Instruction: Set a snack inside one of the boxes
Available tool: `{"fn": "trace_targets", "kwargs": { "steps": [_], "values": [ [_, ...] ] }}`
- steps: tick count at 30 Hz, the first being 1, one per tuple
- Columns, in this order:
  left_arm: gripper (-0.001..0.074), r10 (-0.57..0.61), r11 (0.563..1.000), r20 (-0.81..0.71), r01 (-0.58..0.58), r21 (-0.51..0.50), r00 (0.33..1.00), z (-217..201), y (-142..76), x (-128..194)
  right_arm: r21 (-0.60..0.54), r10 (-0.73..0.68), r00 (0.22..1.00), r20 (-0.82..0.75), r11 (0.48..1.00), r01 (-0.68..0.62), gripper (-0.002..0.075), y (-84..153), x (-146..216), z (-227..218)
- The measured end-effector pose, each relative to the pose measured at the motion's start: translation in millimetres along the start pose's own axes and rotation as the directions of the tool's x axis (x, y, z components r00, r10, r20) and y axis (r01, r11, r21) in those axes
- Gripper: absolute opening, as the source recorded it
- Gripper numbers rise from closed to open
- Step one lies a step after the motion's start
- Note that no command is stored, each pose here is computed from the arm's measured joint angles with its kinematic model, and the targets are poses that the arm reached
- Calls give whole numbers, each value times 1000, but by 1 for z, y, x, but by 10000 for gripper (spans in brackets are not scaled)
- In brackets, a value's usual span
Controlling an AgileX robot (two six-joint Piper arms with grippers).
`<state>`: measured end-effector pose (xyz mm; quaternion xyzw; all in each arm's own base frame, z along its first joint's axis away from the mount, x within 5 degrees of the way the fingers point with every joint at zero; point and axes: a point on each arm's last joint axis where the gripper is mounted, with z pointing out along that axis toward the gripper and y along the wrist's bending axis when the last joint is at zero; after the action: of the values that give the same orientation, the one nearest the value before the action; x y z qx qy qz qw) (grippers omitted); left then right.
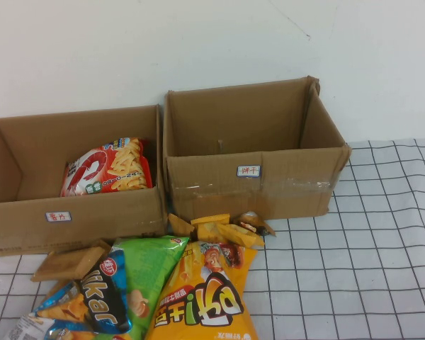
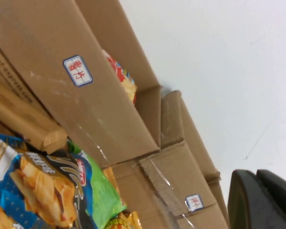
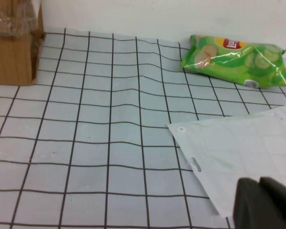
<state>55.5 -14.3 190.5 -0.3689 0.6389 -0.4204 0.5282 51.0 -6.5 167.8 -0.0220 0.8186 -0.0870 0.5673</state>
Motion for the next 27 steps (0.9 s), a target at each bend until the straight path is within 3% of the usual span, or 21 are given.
{"fn": "trace_targets", "kwargs": {
  "steps": [3, 6, 8, 10, 13, 17, 21, 24, 27],
  "values": [
    [-1, 16, 1000, 6, -16, 5, 1000, 0, -1, -1, 0, 0, 1000, 0, 1000, 0, 1, 0, 0, 0],
    [-1, 195, 981, -47, -194, 11, 980, -1, -5, 3, 0, 0, 1000, 0, 1000, 0, 1, 0, 0, 0],
    [-1, 351, 936, -81, -347, 62, 933, -7, -23, 2, 0, 0, 1000, 0, 1000, 0, 1, 0, 0, 0],
    [-1, 517, 856, -118, -507, 100, 848, -13, -48, -2, 0, 0, 1000, 0, 1000, 0, 1, 0, 0, 0],
    [-1, 702, 700, -256, -710, 79, 664, -16, -75, -12, 0, 0, 1000, 0, 1000, 0, 1, 0, 0, 0],
    [-1, 790, 476, -466, -877, 57, 398, -3, -101, -34, 0, 0, 1000, 0, 1000, 0, 0, 0, 0, 0],
    [22, 803, 282, -587, -934, 221, 104, 22, -115, -41, 0, 0, 1000, 0, 1000, 0, 0, 0, 0, 0],
    [118, 788, 163, -603, -904, 395, -121, 46, -115, -33, 1, -2, 1000, 0, 1000, 2, 0, 0, 0, 0],
    [303, 728, 98, -618, -847, 522, -297, 70, -106, -19, 1, -2, 1000, 0, 1000, 2, 0, 0, 0, 0]
  ]
}}
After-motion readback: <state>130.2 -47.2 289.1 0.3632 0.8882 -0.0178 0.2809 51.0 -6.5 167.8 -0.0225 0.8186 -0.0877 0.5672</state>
